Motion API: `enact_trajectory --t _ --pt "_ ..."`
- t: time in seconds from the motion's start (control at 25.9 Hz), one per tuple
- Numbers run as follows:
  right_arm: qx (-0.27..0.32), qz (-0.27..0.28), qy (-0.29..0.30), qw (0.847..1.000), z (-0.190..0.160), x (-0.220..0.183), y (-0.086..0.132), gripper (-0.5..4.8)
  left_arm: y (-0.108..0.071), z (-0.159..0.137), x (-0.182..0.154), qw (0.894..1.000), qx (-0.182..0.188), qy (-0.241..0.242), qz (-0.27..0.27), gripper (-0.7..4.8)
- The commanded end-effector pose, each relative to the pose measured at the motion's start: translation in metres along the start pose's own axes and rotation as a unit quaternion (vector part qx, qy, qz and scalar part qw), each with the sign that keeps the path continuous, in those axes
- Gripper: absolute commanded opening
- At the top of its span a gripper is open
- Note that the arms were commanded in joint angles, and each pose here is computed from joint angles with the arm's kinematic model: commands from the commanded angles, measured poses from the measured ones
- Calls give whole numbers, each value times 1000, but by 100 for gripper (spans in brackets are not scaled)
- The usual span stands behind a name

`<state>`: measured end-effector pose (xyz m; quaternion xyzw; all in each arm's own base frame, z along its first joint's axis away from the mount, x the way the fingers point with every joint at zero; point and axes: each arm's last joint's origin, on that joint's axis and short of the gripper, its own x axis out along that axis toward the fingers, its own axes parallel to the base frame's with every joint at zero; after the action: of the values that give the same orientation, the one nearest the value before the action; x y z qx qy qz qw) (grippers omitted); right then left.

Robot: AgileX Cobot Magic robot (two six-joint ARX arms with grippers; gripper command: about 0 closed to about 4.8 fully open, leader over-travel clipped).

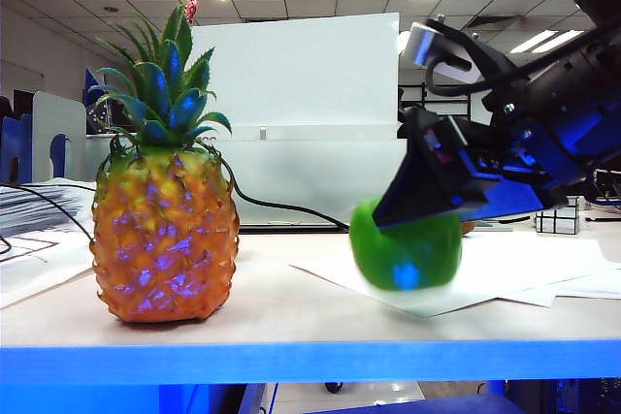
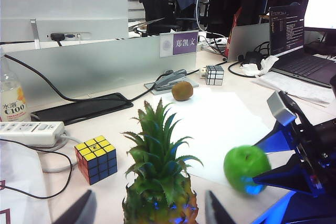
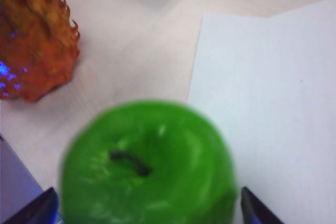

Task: Arrange all the fruits from large to small from left to right in a row.

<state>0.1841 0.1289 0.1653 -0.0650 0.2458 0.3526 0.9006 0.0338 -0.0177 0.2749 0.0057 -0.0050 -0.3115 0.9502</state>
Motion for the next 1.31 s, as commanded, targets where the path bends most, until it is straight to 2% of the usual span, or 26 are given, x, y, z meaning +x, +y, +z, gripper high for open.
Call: enact_trajectory --t 0.04,0.19,0.27,0.5,0.62,0.85,1.08,1.31 --pt "0 -9 -15 1000 4 0 0 442 0 1 0 1000 6 -5 -2 274" --pt "2 -10 -1 1000 1 0 0 442 0 1 0 1000 6 -5 -2 274" --pt "3 -10 5 1000 -1 0 0 473 0 1 0 1000 6 -5 -2 274" --pt "1 -9 -8 1000 2 -1 0 479 0 1 0 1000 6 -6 -2 274" --pt "6 -8 -36 999 8 -1 0 479 0 1 0 1000 6 -5 -2 274" --pt "20 -8 -132 991 27 -4 0 479 0 1 0 1000 6 -5 -2 274" --pt "-17 -117 -198 973 42 -9 -11 479 0 1 0 1000 6 -5 -2 274" --pt "-18 -193 -214 957 71 -7 -58 479 0 1 0 1000 6 -5 -2 274"
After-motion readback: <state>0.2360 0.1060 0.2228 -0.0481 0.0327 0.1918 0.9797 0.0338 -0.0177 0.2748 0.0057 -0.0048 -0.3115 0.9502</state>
